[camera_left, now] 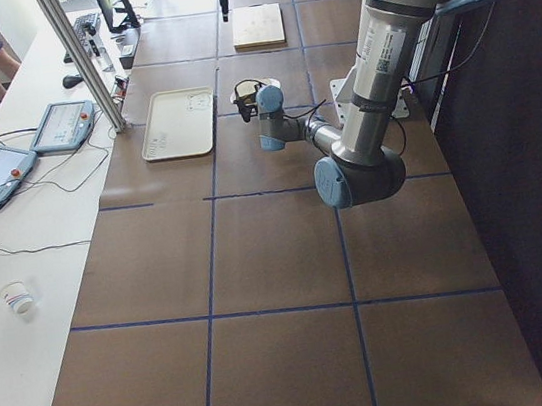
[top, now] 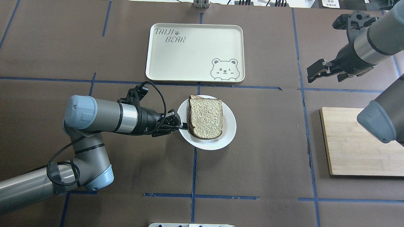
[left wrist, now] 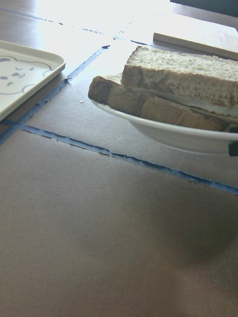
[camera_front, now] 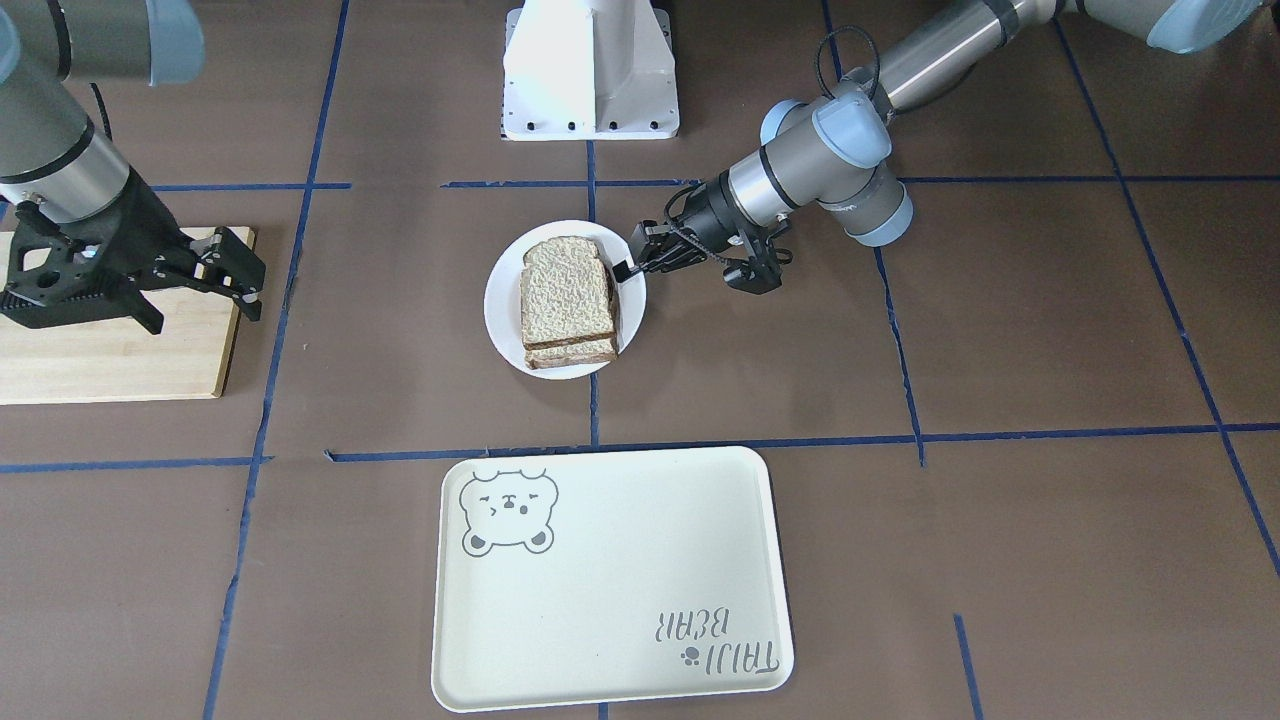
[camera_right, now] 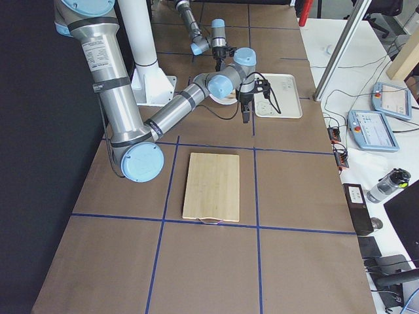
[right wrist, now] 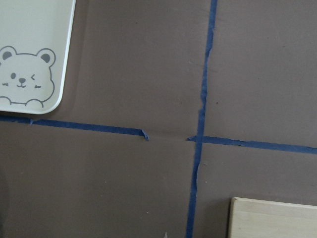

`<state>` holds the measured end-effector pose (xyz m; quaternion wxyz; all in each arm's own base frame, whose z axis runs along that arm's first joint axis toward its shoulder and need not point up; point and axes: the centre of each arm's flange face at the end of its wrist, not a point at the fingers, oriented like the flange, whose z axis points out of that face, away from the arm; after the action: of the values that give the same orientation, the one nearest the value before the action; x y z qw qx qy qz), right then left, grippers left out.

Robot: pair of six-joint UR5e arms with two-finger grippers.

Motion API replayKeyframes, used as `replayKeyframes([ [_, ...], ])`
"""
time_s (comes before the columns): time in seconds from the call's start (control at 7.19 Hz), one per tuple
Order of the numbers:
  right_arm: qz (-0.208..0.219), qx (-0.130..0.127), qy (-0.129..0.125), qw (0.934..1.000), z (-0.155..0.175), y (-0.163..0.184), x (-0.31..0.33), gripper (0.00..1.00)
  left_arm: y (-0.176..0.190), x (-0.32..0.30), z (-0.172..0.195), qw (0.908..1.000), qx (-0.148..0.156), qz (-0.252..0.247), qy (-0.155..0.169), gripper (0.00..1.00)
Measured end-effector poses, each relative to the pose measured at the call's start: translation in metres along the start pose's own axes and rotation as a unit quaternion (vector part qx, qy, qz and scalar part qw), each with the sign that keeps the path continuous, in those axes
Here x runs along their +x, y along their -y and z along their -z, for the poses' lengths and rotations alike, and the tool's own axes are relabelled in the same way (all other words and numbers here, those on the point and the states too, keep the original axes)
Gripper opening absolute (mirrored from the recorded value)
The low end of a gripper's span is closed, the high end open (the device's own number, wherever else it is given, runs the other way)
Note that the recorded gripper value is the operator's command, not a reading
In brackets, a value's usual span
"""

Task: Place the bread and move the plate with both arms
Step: 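Slide the plate with the left gripper onto the bear tray while the right arm retracts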

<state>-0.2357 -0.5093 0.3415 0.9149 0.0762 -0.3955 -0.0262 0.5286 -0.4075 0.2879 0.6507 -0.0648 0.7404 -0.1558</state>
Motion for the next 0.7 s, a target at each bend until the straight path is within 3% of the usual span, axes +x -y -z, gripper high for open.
replayKeyframes([
  [0.14,0.018,-0.006,-0.011,0.9998,-0.001,-0.004,0.031,1.00,0.013,0.011,0.008,0.9991,0.019,0.031,-0.020,0.00],
  [0.28,0.042,-0.013,-0.025,0.9987,-0.003,-0.011,0.068,1.00,0.028,0.024,0.009,0.9937,0.062,0.079,-0.050,0.00],
  [0.42,0.065,-0.018,-0.039,0.9970,-0.001,-0.018,0.107,1.00,0.046,0.034,0.003,0.9812,0.114,0.131,-0.083,0.00],
  [0.7,0.083,-0.022,-0.053,0.9949,0.011,-0.028,0.163,1.00,0.091,0.043,-0.034,0.9504,0.206,0.202,-0.117,0.00],
])
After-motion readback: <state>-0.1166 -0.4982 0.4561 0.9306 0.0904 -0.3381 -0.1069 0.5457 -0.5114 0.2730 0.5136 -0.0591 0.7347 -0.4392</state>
